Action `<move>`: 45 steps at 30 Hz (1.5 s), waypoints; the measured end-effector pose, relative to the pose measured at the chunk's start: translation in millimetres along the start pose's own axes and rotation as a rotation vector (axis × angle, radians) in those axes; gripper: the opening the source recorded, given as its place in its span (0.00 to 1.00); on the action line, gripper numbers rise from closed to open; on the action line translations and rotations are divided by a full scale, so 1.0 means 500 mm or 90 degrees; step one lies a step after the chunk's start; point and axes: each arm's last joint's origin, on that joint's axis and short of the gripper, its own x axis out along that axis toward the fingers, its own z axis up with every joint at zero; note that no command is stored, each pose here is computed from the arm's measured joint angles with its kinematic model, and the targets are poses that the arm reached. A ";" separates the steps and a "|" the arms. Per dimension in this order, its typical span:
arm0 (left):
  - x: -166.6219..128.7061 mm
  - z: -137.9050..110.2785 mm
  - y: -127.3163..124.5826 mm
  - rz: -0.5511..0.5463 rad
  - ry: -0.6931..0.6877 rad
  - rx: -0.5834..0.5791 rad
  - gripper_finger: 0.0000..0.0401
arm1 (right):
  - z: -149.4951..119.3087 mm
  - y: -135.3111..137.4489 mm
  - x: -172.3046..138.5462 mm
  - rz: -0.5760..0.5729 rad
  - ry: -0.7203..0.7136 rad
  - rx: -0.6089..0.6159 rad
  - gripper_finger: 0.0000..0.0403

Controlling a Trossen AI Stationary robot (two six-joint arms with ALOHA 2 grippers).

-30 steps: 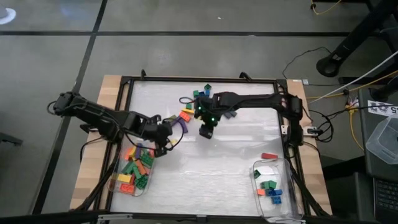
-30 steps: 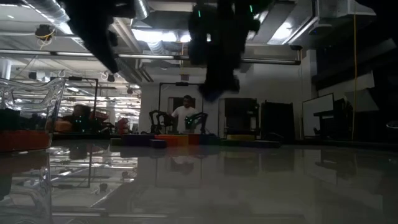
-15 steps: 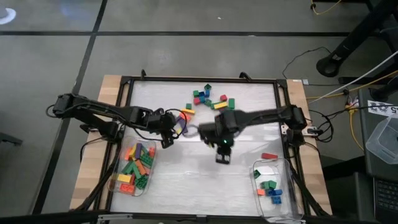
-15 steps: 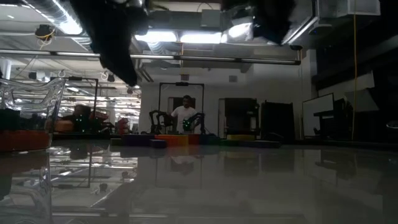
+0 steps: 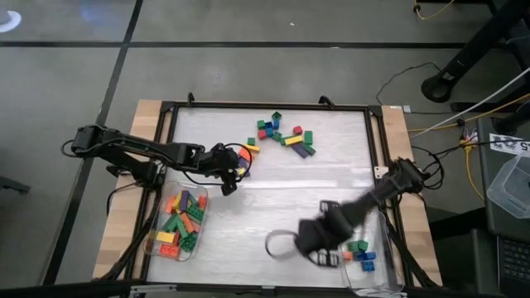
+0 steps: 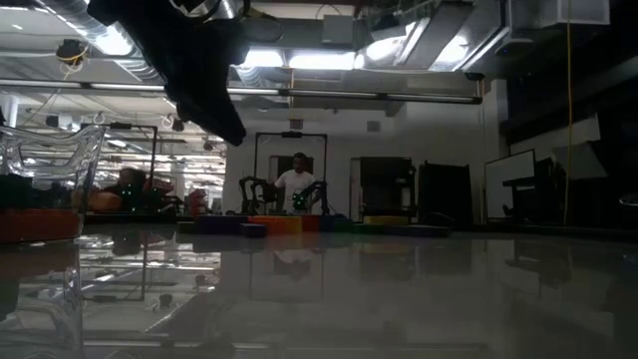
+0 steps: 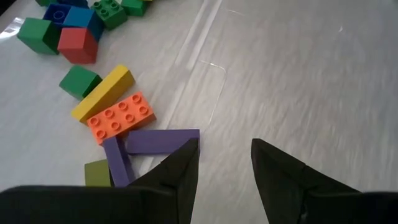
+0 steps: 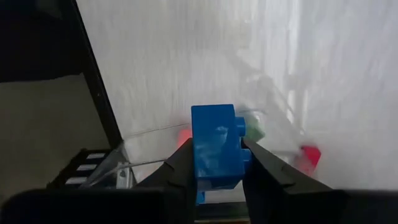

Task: Sort blocks by size
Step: Put the small blue game piece into the right transparent bin, then put the large violet wooden block into the left transparent bin

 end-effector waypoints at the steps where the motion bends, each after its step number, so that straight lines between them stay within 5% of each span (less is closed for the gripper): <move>1: 0.000 0.000 0.000 0.000 -0.001 0.000 0.33 | -0.014 0.016 0.003 -0.013 -0.010 0.007 0.23; 11: 0.000 0.000 0.000 0.000 0.000 0.000 0.33 | -0.144 0.124 0.030 -0.086 -0.108 0.110 0.23; 21: 0.015 -0.004 -0.003 0.005 0.014 0.001 0.33 | -0.240 0.142 0.139 -0.189 -0.036 0.177 0.29; 29: 0.043 -0.015 -0.004 0.030 0.045 -0.052 0.33 | -0.242 0.122 0.178 -0.225 0.034 0.212 0.45; 35: 0.087 -0.025 0.018 0.126 0.069 -0.052 0.33 | -0.232 0.114 0.183 -0.228 0.050 0.225 0.57; 45: 0.165 -0.045 0.094 0.224 0.149 -0.097 0.33 | -0.233 0.114 0.183 -0.229 0.049 0.224 0.60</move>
